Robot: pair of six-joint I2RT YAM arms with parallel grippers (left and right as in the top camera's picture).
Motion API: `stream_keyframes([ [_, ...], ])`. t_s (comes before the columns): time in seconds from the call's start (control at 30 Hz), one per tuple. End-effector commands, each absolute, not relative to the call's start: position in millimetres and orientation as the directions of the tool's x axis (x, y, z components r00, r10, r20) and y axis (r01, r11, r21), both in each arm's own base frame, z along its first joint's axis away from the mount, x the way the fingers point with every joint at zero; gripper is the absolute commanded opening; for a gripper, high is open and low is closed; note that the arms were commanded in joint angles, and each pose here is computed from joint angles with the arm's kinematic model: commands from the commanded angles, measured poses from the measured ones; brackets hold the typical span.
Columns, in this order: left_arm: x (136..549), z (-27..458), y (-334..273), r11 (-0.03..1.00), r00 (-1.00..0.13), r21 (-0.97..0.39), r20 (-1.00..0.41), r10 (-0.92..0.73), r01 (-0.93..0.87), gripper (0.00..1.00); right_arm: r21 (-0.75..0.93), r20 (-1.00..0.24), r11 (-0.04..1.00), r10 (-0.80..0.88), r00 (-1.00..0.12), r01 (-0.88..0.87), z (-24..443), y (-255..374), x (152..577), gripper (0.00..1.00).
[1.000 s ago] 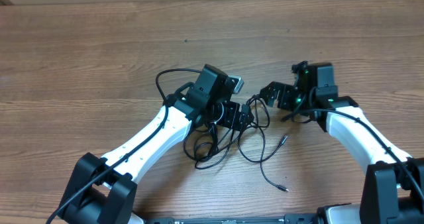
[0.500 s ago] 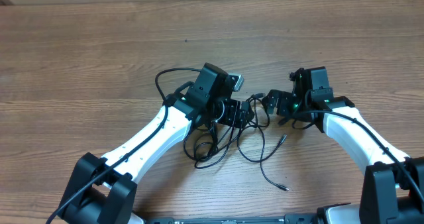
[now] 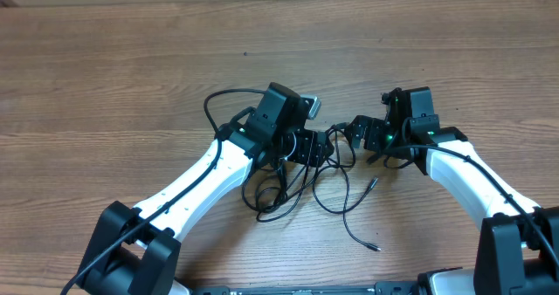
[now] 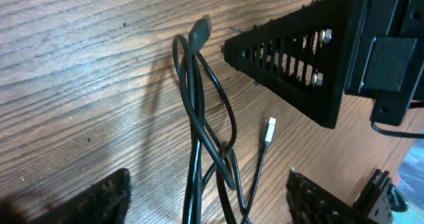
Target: Untangle cables
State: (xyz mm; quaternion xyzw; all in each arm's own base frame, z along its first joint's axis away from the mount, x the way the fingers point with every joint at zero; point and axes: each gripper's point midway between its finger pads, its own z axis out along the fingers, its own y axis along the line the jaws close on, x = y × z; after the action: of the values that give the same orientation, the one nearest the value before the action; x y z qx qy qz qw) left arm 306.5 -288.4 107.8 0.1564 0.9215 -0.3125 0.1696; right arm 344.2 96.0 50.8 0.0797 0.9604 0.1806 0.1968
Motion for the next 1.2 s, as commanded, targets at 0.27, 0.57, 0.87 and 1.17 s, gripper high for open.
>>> stream_keyframes([
  [0.27, 300, 92, -303, 0.777, -0.878, -0.462, -0.415, 0.237, 0.428, 0.7, 0.412, -0.361, 0.906, 0.261, -0.895, 0.098, 60, 100, 355, 0.98],
  [0.57, 298, 77, -303, 0.784, -0.883, -0.449, -0.391, 0.259, 0.429, 0.04, 0.418, -0.355, 0.901, 0.277, -0.893, 0.113, 60, 99, 355, 0.97],
  [0.87, 302, 128, -304, 0.653, -0.652, -0.279, -0.618, 0.44, 0.705, 0.04, 0.439, -0.344, 0.892, 0.275, -0.898, 0.105, 61, 103, 353, 0.95],
  [1.17, 302, 206, -287, 0.597, -0.405, -0.055, -0.784, 0.471, 0.8, 0.04, 0.527, -0.316, 0.849, 0.247, -0.916, 0.047, 69, 122, 349, 0.95],
])
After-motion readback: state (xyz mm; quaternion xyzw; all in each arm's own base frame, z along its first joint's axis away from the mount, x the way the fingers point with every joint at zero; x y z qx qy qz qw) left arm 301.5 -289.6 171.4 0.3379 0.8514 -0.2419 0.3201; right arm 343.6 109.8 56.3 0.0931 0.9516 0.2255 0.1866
